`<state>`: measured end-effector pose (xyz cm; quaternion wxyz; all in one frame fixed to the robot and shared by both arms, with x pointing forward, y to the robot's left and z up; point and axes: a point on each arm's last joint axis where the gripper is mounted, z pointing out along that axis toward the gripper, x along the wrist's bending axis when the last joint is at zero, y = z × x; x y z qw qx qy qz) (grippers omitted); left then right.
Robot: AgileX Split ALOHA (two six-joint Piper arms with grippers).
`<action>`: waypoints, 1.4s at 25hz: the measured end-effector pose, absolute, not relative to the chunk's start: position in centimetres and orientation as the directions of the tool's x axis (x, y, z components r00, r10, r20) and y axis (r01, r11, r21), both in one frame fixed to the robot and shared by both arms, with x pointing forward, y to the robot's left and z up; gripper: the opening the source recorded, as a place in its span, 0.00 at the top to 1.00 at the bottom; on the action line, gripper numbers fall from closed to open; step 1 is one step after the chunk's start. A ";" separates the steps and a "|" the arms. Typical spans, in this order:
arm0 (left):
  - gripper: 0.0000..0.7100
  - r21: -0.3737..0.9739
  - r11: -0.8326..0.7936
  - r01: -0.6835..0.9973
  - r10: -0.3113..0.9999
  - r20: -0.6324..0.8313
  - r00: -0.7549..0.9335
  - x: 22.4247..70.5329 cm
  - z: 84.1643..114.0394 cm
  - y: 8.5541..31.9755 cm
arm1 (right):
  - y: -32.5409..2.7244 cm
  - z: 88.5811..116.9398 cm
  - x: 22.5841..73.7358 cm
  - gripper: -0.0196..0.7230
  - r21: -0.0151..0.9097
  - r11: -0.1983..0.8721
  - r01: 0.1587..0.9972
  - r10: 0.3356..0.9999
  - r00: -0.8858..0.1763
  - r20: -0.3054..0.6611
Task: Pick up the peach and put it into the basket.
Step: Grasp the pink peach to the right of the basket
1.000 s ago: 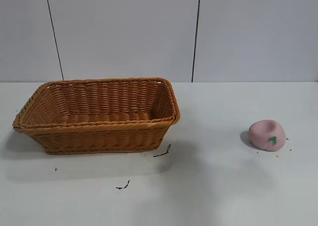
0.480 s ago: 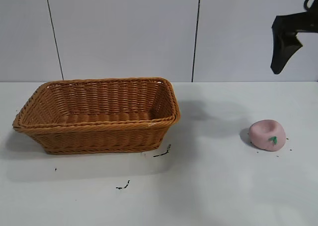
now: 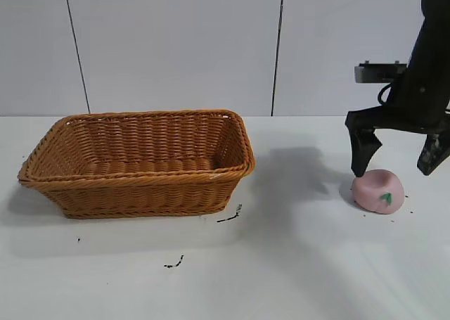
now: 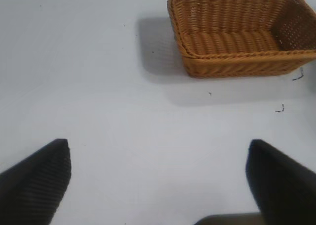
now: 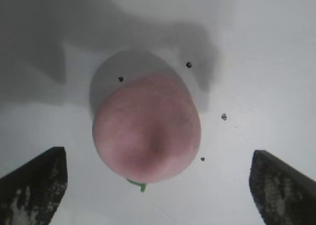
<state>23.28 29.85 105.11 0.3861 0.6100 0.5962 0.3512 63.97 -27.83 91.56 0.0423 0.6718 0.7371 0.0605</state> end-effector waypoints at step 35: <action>0.02 0.890 0.009 0.456 0.999 -0.032 0.042 23.3 105.1 29.8 | -27.7 93.7 64.9 0.99 0.199 0.087 0.976 0.995 -0.094 0.027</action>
